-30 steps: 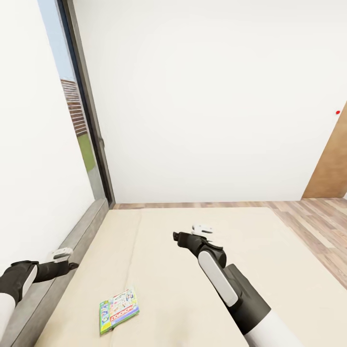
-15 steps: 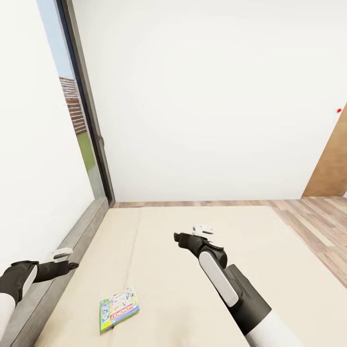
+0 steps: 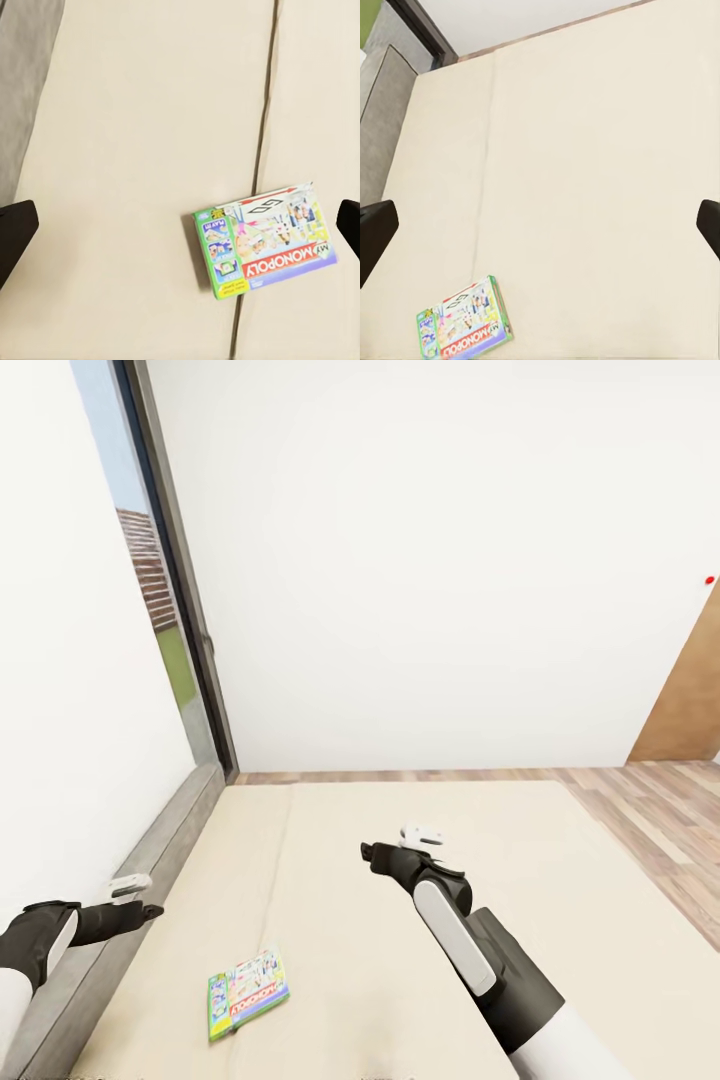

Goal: Put all the toys in the child's room - the three board games (two on the bed and one on the table), the two jigsaw puzzles on the table, and the tennis ball on the table - inside the toy box on the table in the child's room.

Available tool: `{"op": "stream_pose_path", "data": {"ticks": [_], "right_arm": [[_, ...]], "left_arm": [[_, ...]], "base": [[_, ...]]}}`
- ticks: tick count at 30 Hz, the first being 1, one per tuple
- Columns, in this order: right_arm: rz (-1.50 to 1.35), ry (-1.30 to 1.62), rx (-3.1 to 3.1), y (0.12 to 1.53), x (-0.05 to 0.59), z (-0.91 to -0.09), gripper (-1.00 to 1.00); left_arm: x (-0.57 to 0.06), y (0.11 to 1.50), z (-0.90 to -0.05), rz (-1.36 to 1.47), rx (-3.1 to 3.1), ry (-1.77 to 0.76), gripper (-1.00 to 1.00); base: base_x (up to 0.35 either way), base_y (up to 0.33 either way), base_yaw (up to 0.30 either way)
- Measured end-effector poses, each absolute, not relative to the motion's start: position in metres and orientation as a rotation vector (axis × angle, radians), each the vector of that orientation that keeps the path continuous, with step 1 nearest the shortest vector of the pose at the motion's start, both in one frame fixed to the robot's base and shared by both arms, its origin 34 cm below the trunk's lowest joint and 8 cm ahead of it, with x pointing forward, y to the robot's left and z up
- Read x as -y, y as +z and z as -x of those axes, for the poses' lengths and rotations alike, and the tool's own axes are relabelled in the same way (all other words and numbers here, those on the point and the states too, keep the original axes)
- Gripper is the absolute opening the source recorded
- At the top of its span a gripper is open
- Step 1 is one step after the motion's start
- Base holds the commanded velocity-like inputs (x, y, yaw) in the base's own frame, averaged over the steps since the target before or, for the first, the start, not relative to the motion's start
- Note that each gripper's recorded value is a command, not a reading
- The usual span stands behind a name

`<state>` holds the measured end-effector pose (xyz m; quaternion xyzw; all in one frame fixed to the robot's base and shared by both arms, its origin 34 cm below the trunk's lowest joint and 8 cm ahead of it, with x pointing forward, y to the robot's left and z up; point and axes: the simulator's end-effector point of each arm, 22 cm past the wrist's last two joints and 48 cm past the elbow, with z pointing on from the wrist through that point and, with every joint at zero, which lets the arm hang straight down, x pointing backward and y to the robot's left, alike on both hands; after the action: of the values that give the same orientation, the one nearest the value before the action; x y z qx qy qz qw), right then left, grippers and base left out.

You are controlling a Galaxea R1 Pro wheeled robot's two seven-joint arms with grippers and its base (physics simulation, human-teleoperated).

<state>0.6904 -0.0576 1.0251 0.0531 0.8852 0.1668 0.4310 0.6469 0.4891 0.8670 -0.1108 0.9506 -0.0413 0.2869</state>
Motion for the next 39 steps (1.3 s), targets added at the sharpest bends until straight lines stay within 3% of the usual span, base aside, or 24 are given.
{"op": "stream_pose_path", "data": {"ticks": [39], "right_arm": [[-0.137, 0.432, -2.284, 0.988, 0.051, -0.688, 1.00]], "left_arm": [[-0.488, 0.833, -0.636, 0.303, -2.606, -0.105, 1.00]], "base": [[0.000, 0.000, 0.000]]}}
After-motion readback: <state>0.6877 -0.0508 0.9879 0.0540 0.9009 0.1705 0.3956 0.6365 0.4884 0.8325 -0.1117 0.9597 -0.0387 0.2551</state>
